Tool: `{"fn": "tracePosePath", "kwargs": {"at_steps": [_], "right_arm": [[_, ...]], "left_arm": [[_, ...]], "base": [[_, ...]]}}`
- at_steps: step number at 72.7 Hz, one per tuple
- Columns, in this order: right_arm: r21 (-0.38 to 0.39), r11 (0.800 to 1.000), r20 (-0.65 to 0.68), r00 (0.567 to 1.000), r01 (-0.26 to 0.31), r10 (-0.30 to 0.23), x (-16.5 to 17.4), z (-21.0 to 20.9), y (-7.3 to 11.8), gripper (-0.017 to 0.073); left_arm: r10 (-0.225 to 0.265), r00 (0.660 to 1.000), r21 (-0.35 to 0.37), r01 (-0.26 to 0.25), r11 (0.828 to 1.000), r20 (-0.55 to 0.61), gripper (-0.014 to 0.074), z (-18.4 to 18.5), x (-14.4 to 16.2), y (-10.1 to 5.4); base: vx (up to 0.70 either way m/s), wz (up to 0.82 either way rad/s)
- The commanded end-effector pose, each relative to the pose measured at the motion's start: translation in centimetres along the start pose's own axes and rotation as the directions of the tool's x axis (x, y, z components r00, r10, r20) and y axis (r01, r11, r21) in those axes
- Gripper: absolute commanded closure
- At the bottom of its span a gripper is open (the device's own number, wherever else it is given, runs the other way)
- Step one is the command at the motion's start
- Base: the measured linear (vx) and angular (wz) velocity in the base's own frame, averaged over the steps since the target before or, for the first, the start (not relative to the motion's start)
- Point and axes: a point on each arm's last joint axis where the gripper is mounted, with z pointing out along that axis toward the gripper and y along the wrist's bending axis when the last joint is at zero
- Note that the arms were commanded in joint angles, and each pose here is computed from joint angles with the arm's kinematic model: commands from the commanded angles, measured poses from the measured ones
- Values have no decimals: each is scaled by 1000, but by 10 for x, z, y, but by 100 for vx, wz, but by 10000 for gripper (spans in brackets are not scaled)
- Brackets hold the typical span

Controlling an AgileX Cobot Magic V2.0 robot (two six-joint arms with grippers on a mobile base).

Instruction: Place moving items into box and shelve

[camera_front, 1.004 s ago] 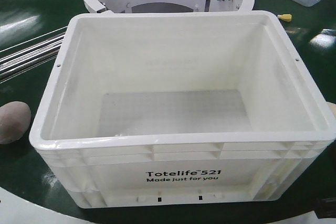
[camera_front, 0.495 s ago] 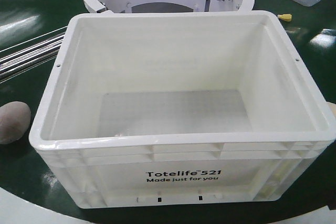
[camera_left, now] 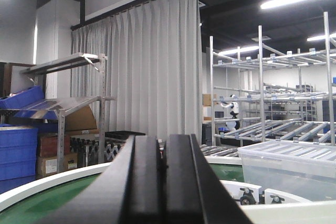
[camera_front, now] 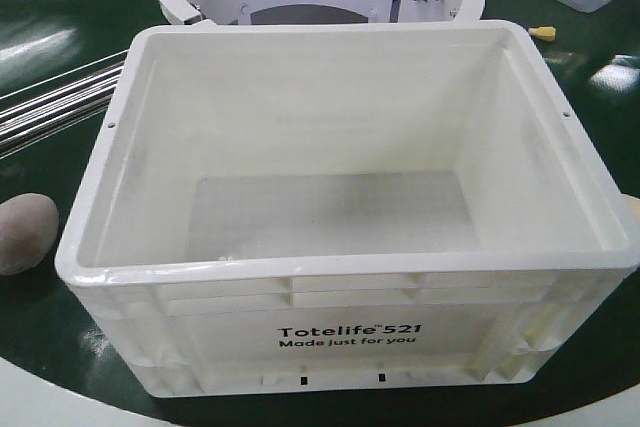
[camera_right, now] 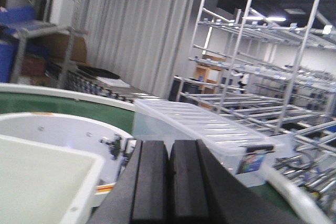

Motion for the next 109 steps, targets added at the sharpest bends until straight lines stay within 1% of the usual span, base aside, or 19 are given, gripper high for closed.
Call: {"fn": "tracePosePath", "kwargs": {"at_steps": [1,6,10,22,28,33,36,42,47,56,62,71,79,83,90,96,102,105,109], "right_arm": [[13,997,49,996,77,-77,-27,19,-5,564],[3,997,9,997,81,-81,-31,38,-6,564],[-10,998,-26,998,58,-58,-32,54,-5,564],[-45,993,-139,985,-108,101,-14,96,5,564],[-61,992,-204,974,-109,94,-1,115,11,564],[-73,989,-233,967,-127,107,7,126,15,563],[-73,983,-244,958,-170,147,11,132,17,561],[-60,954,-254,929,-294,270,16,141,21,550],[-64,940,-246,919,-334,309,17,145,23,523],[-71,945,-254,922,-319,292,20,148,24,430],[-69,945,-260,921,-319,291,21,149,24,322],[-66,945,-274,917,-319,290,24,151,25,185],[-39,949,-315,905,-312,285,25,151,23,151],[10,956,-374,885,-294,276,26,150,18,153],[100,968,-408,878,-229,250,12,152,0,153],[183,963,-374,892,-197,254,-5,156,-21,153],[276,947,-409,872,-164,270,-9,162,-39,153],[306,943,-445,856,-132,264,-7,169,-47,153],[318,944,-514,820,-91,252,0,177,-52,153]], "left_arm": [[1,999,-8,-1,1000,46,599,19,-18,0],[18,1000,-14,-18,1000,20,598,35,-16,0],[36,999,-20,-36,999,8,598,48,-11,1],[48,999,-36,-48,998,-4,596,78,4,3],[47,999,-41,-47,998,-15,589,88,11,4],[45,996,-39,-48,998,-78,575,94,21,4],[43,991,-37,-48,998,-130,560,98,29,4],[39,978,-32,-47,998,-203,509,100,38,4],[22,974,-34,-30,999,-224,451,100,40,4],[14,974,-34,-22,999,-228,309,99,40,4],[9,971,-32,-17,999,-240,205,99,41,4],[5,973,-34,-13,999,-231,120,100,41,4],[-24,978,-42,16,999,-208,116,103,36,4],[-45,964,-42,35,999,-260,116,105,34,3],[-55,939,-36,45,998,-339,116,110,25,1],[-68,931,-36,59,998,-360,116,119,15,-1],[-151,908,-64,137,988,-392,116,130,4,-2],[-206,880,-90,185,979,-427,116,137,3,-3],[-227,853,-107,200,974,-470,116,147,2,-3]], "base": [[0,0],[0,0],[0,0],[0,0],[0,0],[0,0],[0,0],[0,0],[0,0],[0,0],[0,0],[0,0],[0,0],[0,0],[0,0],[0,0],[0,0],[0,0],[0,0]]}}
